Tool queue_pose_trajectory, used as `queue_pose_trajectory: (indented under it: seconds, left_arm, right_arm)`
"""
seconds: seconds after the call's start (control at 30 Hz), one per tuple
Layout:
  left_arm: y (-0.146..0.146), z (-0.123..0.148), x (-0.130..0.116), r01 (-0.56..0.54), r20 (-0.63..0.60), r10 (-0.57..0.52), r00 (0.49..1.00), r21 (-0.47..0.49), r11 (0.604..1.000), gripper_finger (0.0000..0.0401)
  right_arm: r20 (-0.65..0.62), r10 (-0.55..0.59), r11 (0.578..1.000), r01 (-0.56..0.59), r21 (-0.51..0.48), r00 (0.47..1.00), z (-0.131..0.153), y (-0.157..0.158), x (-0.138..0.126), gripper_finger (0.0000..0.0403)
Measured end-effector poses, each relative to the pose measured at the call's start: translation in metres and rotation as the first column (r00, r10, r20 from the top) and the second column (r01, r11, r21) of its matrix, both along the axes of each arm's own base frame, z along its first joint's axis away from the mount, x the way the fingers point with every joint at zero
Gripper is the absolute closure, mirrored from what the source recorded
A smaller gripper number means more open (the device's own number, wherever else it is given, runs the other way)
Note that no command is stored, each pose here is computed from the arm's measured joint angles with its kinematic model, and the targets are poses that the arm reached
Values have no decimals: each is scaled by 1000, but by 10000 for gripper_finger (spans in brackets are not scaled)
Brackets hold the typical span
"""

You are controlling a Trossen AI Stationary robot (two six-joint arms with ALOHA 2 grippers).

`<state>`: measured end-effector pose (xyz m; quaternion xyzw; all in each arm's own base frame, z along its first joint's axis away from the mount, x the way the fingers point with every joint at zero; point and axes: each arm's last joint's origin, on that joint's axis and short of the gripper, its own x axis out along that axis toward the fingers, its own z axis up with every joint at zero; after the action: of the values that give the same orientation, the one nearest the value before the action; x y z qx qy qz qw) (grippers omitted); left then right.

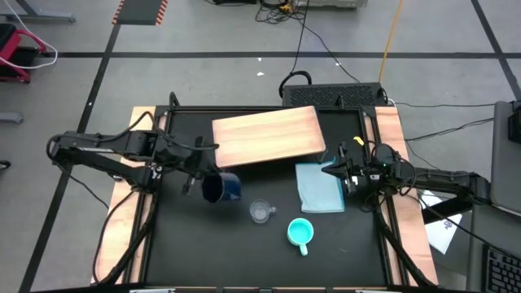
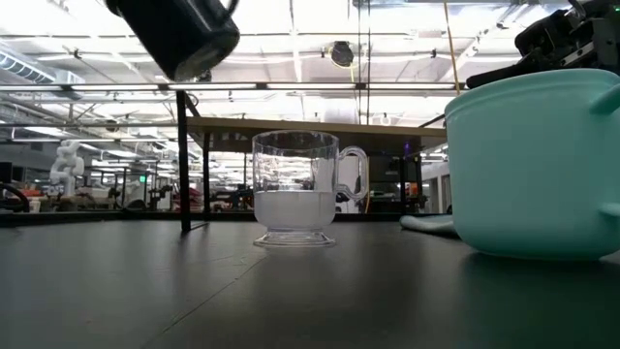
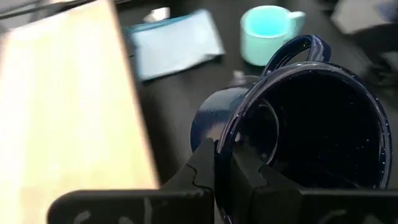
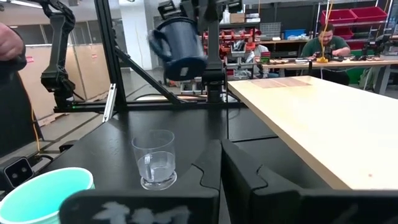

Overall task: Stack small to large cups/mugs on shelf
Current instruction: Put the dark blue mug on the shelf

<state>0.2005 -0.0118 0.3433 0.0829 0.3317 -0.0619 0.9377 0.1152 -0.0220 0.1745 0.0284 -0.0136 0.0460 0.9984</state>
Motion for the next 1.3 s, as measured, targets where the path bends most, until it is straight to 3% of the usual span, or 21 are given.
queue_pose_trajectory:
  seconds: [0.2, 0.37, 0.53, 0.87, 1.07, 1.3]
  left_arm:
    - [14, 7, 7, -103, 92, 97, 991, 58, 993, 384]
    - [29, 16, 11, -155, 103, 151, 983, 27, 988, 384]
    - [45, 28, 24, -156, 44, 156, 987, -12, 988, 385]
    - [74, 59, 49, -139, -121, 139, 983, 10, 990, 385]
    - [92, 64, 59, -160, -205, 156, 966, -2, 987, 385]
    - [117, 53, 72, -195, -373, 176, 911, -12, 981, 385]
  right_arm:
    - [-1, 0, 1000, 0, 0, 1000, 0, 0, 0, 403]
    - [-1, 0, 1000, 0, 0, 1000, 0, 0, 0, 403]
    - [0, 0, 1000, 0, 0, 1000, 0, 0, 0, 403]
    - [0, 0, 1000, 0, 0, 1000, 0, 0, 0, 403]
    - [-4, 0, 1000, 0, 1, 1000, 0, 0, 0, 403]
    - [-4, 0, 1000, 0, 1, 1000, 0, 0, 0, 403]
